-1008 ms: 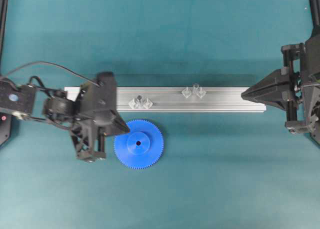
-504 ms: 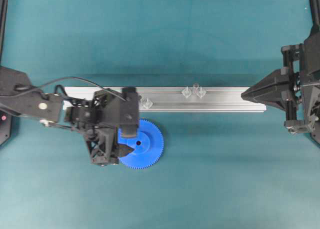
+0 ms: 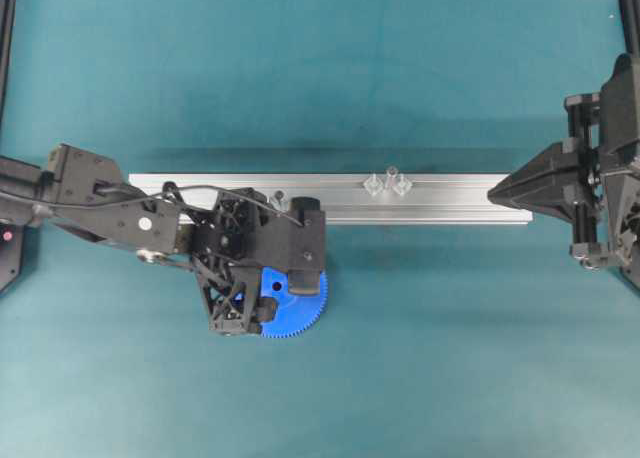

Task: Find the location of the shaft and insert the large gear.
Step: 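Lower the left gripper over the gear hub and grasp the blue gear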

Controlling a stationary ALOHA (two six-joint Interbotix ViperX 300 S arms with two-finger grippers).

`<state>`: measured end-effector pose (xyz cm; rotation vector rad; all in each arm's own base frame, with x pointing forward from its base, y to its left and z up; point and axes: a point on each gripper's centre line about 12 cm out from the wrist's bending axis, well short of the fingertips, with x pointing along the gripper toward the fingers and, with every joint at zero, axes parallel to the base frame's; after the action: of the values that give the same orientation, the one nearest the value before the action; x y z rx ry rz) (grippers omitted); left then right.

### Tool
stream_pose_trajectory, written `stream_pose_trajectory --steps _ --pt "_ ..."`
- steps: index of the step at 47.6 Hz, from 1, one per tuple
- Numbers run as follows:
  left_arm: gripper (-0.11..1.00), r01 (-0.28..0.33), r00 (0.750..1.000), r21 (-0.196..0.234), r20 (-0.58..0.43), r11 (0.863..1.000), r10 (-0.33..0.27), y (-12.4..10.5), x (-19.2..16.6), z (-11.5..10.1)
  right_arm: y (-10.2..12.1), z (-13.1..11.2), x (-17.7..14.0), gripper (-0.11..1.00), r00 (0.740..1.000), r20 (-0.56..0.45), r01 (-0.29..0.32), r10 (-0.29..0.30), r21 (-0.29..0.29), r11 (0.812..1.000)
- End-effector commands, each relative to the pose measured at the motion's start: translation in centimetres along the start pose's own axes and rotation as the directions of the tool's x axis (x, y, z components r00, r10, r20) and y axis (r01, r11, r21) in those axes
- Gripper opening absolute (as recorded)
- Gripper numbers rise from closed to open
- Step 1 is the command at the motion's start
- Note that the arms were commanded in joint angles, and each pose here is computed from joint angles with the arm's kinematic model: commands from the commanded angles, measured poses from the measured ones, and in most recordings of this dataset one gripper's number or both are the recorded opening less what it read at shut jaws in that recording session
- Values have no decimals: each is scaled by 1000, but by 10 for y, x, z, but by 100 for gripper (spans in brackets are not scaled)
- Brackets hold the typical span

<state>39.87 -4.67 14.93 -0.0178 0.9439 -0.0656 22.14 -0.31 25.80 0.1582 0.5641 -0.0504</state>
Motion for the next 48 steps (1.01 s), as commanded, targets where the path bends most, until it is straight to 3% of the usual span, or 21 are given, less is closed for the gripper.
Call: stream_pose_trajectory --steps 1,20,39,48 --pt "93 5 1000 9 29 1000 -5 -3 -5 13 1 9 -4 5 1000 30 -5 4 10 1000" --pt "93 -2 999 2 -46 1000 2 -3 14 6 1 3 -14 5 998 62 -10 9 10 1000" --pt "93 7 998 5 -59 1000 -6 -10 17 3 0 -4 -22 5 996 83 -13 13 11 1000" --pt "93 11 998 -16 -58 1000 -12 -14 19 4 -1 -6 -23 5 996 88 -14 13 11 1000"
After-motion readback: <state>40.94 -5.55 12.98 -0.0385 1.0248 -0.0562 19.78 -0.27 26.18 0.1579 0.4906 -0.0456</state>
